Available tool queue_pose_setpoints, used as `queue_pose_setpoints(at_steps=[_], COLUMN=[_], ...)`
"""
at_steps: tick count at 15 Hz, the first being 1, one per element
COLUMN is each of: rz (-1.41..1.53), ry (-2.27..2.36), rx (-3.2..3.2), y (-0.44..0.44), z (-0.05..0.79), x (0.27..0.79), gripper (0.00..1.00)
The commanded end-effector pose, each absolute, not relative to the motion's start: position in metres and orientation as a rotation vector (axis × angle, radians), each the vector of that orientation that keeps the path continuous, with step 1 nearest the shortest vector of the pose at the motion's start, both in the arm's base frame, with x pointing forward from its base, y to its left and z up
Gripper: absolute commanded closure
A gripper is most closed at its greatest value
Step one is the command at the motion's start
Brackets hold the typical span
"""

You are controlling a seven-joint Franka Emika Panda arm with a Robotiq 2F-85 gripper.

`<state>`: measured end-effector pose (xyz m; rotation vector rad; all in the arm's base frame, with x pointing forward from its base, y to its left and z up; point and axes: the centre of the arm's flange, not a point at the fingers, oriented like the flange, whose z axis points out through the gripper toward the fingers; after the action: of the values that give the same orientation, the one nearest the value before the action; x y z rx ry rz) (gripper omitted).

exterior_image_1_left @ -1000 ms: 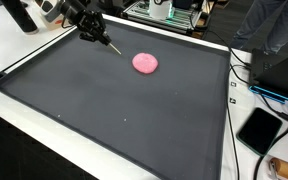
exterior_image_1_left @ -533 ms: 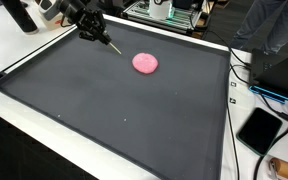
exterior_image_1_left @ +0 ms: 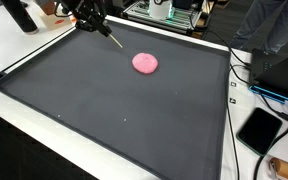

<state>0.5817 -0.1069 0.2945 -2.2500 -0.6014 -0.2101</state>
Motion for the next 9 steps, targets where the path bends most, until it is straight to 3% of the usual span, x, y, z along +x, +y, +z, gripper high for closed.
queue_pose_setpoints(at_steps=[1, 9], rz=[-0.156, 0.058], ry=[-0.623, -0.687], rx=[-2.288, -2.446], y=[-0.089, -0.045], z=[0.321, 0.349], x=[0.575, 0.578], gripper=[0.97, 0.97])
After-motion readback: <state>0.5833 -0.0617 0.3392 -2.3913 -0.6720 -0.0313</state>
